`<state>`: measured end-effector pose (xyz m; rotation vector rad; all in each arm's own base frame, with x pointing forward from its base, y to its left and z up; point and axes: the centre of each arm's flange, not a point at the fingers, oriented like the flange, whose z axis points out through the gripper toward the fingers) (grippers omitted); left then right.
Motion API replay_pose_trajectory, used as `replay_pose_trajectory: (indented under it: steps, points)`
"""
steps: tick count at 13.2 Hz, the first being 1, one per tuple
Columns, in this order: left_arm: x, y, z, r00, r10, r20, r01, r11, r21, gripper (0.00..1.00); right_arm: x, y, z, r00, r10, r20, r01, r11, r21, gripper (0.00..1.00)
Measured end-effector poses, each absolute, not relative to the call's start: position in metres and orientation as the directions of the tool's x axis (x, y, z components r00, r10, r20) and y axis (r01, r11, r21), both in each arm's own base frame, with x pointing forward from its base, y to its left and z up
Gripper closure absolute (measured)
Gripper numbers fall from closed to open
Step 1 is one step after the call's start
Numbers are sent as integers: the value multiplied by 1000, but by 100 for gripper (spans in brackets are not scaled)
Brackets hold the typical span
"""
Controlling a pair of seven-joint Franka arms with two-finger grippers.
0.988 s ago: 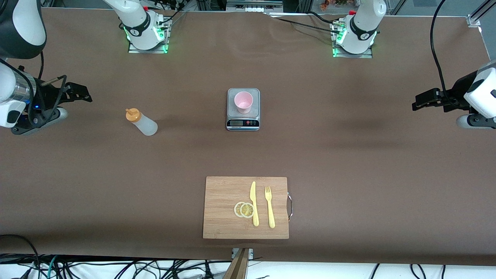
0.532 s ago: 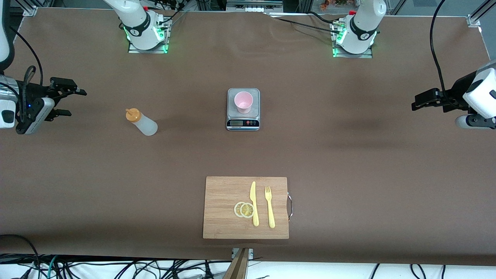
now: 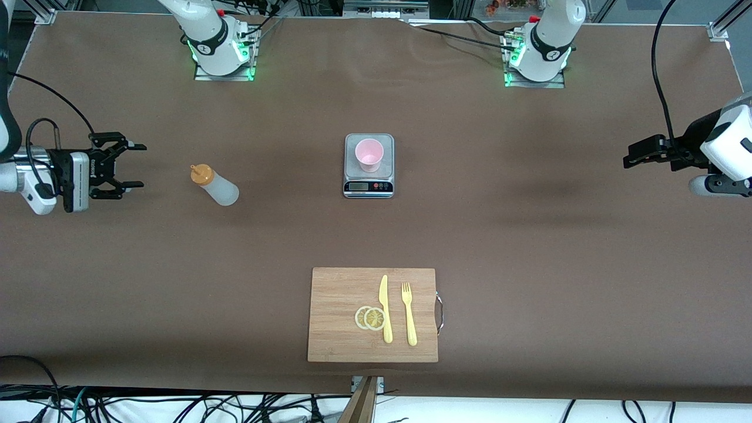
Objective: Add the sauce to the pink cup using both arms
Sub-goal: 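Move the right gripper to the white squeeze bottle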
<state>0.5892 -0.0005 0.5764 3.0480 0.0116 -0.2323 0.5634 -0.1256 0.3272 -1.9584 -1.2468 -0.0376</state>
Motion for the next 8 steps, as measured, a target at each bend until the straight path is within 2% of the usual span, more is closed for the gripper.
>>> replay_pose_trajectory:
  steps: [4,8]
  points:
    - [589,-1,576,988,1,-152,13,-996,84,0,561,-135,245,391,645,657,852,16,-523,0]
    - [589,0,576,988,0,-152,13,-996,84,0,558,-121,179,269,500,823,914,138,-383,0]
